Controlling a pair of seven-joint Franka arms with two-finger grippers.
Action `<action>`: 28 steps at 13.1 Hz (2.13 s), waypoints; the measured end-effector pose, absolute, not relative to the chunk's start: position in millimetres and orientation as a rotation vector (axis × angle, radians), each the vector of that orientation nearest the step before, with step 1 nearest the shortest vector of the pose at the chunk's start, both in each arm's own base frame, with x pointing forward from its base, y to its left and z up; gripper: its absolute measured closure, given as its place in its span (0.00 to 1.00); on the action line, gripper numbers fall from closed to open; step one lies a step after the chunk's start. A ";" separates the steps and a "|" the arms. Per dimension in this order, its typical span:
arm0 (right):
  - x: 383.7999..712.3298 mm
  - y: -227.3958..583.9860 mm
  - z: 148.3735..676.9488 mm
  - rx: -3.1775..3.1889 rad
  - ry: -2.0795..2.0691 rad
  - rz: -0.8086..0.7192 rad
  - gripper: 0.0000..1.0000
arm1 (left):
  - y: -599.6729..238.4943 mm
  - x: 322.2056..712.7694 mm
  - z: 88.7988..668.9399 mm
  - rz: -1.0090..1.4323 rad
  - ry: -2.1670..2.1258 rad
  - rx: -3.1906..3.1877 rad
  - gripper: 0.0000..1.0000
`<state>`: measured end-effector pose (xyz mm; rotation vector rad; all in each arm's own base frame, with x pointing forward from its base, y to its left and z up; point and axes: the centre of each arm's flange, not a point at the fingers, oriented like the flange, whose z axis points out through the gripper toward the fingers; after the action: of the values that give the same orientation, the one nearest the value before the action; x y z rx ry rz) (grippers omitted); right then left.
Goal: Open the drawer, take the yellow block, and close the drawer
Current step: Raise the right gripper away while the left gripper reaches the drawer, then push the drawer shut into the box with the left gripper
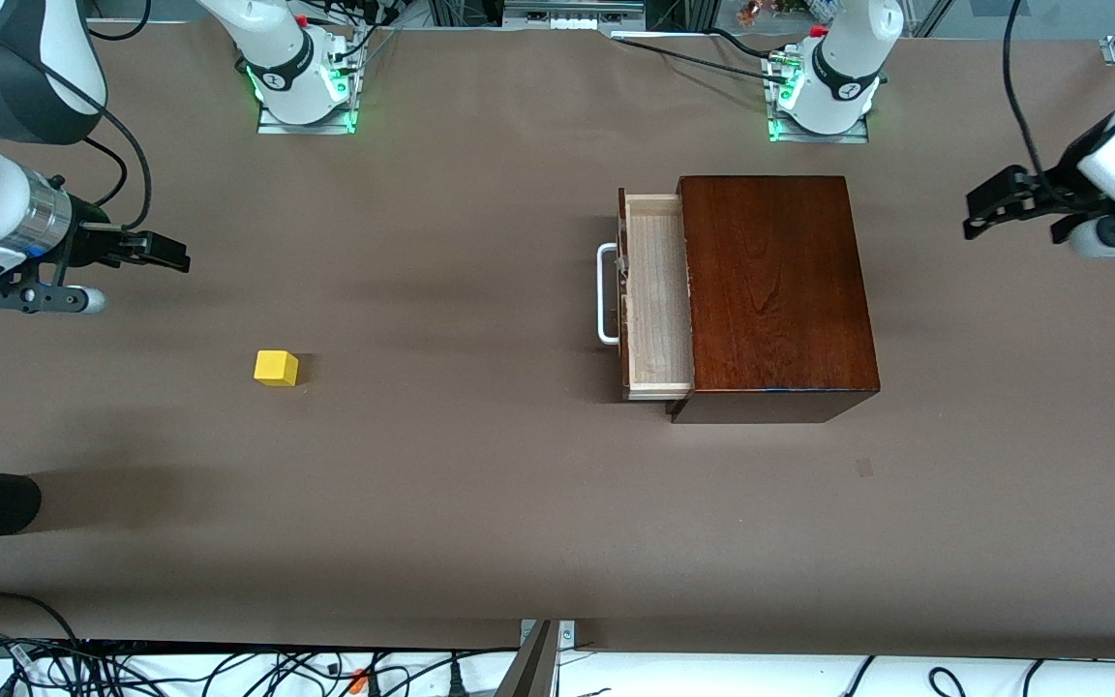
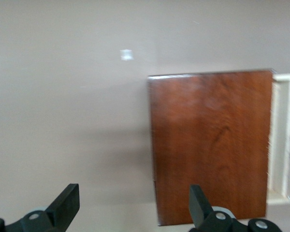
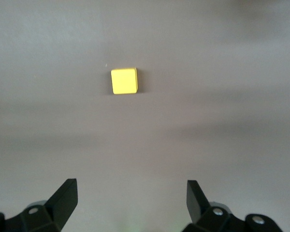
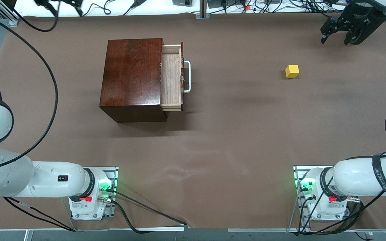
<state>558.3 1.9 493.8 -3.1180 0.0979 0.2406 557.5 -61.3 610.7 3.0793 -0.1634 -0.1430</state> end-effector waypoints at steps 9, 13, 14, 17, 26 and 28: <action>557.9 0.7 568.1 -3.127 0.096 0.212 0.00 | -323.6 531.1 473.7 -0.393 -1.266 2.688 0.00; 552.4 0.6 585.8 -3.126 0.097 0.243 0.00 | -432.1 500.3 428.3 -0.197 -1.639 2.454 0.00; 552.6 -0.5 589.5 -3.126 0.101 0.234 0.00 | -442.1 505.1 417.9 -0.117 -1.744 2.372 0.00; 553.6 -9.1 594.6 -3.126 0.125 0.209 0.00 | -453.1 523.2 376.0 0.017 -2.003 2.141 0.00; 556.0 -10.6 596.8 -3.127 0.129 0.175 0.00 | -470.9 515.7 301.0 -0.084 -2.279 2.043 0.00; 556.2 -10.3 596.8 -3.128 0.129 0.174 0.00 | -470.4 515.7 301.4 -0.093 -2.283 2.043 0.00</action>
<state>556.2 -10.3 596.8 -3.1276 0.1287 0.1735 515.7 -470.4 301.4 2.0428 -2.2826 -0.0927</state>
